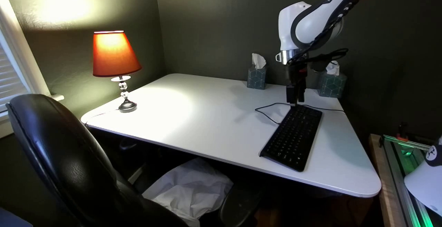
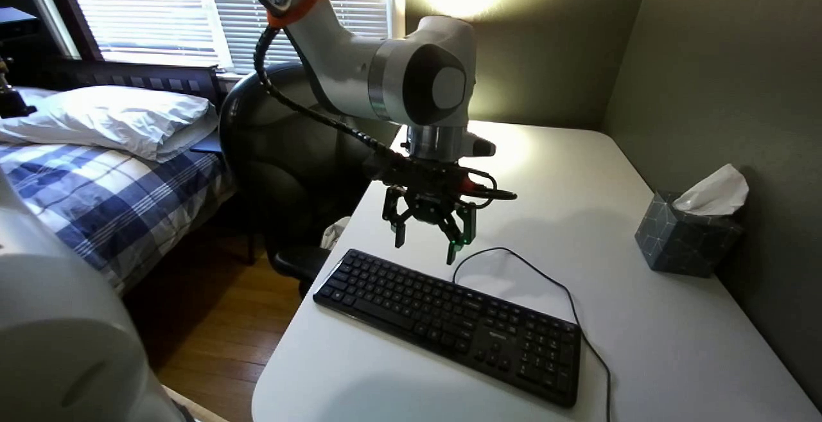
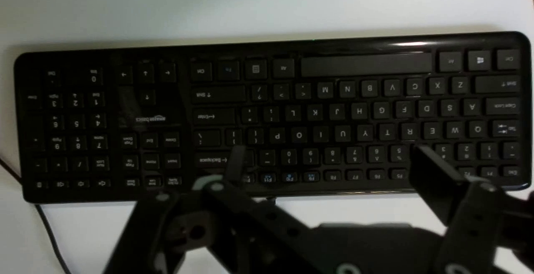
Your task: Press the number nine key on the keyboard
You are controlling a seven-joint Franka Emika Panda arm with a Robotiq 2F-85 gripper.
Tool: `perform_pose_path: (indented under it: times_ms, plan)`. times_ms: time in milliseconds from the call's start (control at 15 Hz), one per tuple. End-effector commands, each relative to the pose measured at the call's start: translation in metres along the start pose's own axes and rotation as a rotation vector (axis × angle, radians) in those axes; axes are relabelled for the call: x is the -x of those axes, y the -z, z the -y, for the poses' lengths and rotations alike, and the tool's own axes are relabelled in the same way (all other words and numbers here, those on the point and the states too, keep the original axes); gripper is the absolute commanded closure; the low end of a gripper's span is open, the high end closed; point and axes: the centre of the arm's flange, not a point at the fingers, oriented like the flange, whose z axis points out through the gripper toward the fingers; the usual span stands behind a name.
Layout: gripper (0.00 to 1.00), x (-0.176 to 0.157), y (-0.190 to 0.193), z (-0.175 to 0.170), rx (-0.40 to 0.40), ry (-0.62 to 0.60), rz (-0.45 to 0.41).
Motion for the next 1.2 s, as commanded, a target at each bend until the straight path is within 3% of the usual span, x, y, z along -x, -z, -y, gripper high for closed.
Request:
perform_pose_path:
  times_ms: [0, 733, 800, 1133]
  plan:
    - [0.00, 0.028, 0.016, 0.006, 0.027, -0.025, -0.046]
    - [0.00, 0.056, 0.046, 0.011, 0.051, -0.055, -0.140]
    - [0.00, 0.040, 0.046, 0.006, 0.037, -0.043, -0.116]
    - [0.00, 0.040, 0.048, 0.006, 0.037, -0.044, -0.120]
